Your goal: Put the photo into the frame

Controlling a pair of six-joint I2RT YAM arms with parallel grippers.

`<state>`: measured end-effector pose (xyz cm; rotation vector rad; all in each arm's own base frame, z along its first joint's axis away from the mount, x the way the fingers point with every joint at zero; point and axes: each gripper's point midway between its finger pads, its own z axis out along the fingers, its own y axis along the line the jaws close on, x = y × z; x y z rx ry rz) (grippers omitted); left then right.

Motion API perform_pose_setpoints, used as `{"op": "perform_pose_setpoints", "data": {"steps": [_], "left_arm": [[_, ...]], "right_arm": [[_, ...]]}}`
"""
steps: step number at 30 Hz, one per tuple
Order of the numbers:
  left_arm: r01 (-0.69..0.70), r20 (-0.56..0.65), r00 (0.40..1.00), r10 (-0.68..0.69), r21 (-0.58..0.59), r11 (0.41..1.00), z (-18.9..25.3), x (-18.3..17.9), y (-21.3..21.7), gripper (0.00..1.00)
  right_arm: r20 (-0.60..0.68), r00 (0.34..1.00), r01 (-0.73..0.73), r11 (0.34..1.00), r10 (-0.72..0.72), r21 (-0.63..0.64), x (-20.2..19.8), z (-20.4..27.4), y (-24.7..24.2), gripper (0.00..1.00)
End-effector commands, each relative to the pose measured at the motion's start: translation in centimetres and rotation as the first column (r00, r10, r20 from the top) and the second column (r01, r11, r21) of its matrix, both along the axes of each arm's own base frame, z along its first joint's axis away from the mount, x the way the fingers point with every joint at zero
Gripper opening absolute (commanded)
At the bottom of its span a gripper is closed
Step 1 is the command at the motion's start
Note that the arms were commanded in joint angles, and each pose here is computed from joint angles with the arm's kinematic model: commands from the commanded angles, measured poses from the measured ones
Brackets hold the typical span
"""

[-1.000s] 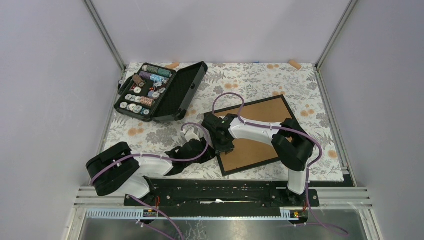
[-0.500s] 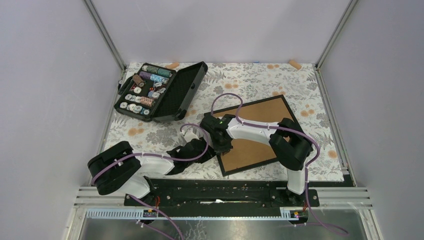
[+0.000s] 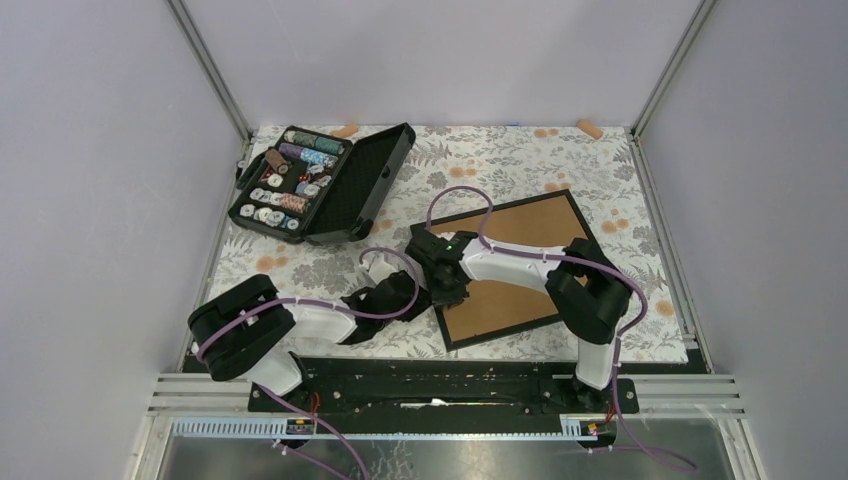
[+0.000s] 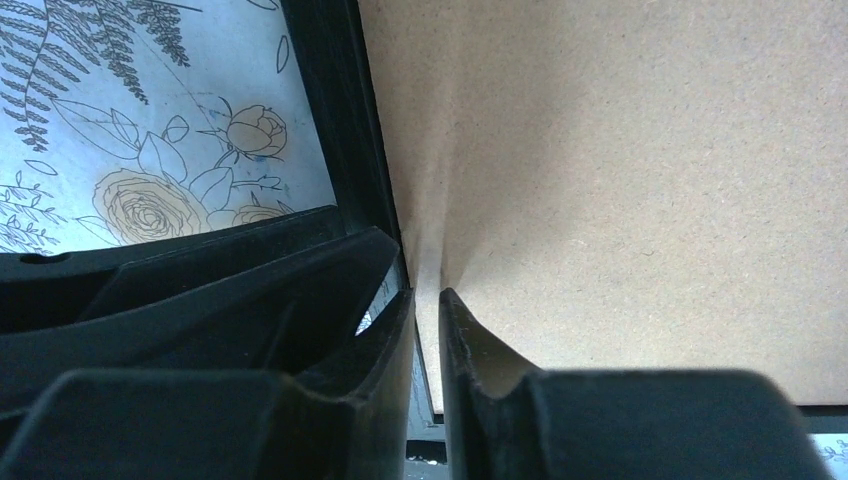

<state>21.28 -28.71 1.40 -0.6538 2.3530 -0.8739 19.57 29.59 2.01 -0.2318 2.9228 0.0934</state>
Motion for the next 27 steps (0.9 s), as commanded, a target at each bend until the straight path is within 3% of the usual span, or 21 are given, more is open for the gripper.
{"op": "perform_pose_setpoints", "data": {"steps": [1,5,10,15,21,27], "left_arm": [[0.009,-0.184,0.981,0.056,0.334,0.942,-7.7,-4.8,8.7,0.25],[-0.01,-0.186,0.98,0.078,0.344,0.939,-7.9,-5.0,9.4,0.25],[-0.017,-0.2,0.975,0.093,0.355,0.935,-8.2,-5.0,9.7,0.24],[-0.026,-0.207,0.972,0.109,0.367,0.93,-8.5,-5.1,10.2,0.24],[-0.025,-0.222,0.968,0.117,0.378,0.925,-8.8,-5.1,10.4,0.24],[-0.027,-0.225,0.967,0.122,0.382,0.924,-8.9,-5.1,10.5,0.23]], "right_arm": [[-0.035,0.999,0.013,0.996,-0.016,-0.084,-1.1,-3.0,-2.9,0.27],[-0.037,0.999,0.034,0.996,-0.037,-0.078,-0.8,-3.4,-3.8,0.26],[-0.048,0.999,0.012,0.998,-0.015,-0.064,-0.9,-3.8,-3.5,0.14],[-0.054,0.998,0.037,0.999,-0.039,-0.037,-0.9,-3.8,-4.2,0.1],[-0.058,0.996,0.064,0.998,-0.063,0.019,-0.8,-3.2,-4.3,0.19],[-0.072,0.996,0.053,0.999,-0.053,0.004,-0.8,-3.9,-4.3,0.21]]}}
